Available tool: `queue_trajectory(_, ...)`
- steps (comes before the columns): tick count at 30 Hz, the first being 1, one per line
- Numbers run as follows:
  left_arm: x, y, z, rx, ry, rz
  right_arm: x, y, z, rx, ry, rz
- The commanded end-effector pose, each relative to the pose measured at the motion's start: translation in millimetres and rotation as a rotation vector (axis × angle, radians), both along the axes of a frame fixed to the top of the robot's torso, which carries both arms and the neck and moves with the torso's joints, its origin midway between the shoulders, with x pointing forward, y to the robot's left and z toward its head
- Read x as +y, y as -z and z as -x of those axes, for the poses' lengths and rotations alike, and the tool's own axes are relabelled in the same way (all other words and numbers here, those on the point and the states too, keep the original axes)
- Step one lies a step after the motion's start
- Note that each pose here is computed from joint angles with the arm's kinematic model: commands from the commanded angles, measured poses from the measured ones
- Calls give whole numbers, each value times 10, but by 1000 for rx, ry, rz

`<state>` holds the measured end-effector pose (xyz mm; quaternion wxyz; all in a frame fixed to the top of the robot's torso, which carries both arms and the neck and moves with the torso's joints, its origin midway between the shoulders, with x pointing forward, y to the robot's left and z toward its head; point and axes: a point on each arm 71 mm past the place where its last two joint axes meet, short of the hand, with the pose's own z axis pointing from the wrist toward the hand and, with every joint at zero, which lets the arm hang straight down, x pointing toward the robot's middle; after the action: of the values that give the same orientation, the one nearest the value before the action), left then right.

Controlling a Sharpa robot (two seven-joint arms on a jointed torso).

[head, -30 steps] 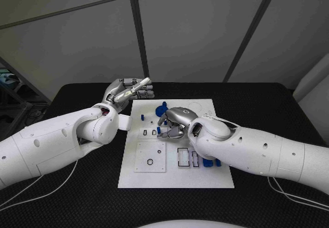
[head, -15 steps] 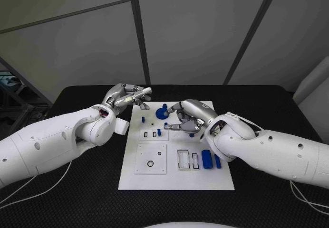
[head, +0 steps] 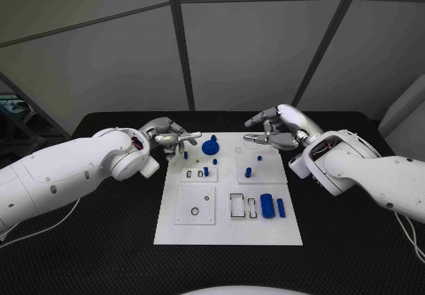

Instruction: Assemble the parts on the task board

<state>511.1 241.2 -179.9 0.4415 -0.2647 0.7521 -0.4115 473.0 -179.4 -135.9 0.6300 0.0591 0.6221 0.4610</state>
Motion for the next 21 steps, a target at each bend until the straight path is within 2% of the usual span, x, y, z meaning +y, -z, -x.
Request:
queue_trajectory(1, 19, 62, -9, 103, 14, -298, -88, -3, -23, 65, 18, -65)
queue_trajectory(4, -20, 29, -38, 121, 11, -373, -164, -5, -48, 73, 39, -66)
queue_trajectory(7, -113, 21, -62, 146, 22, -440, -223, 0, -74, 81, 58, -64)
queue_trajectory(14, -323, 61, -95, 182, 49, -537, -260, 15, -106, 92, 75, -58)
queue_trajectory(21, -456, 89, -105, 195, 81, -573, -263, 23, -118, 96, 81, -51)
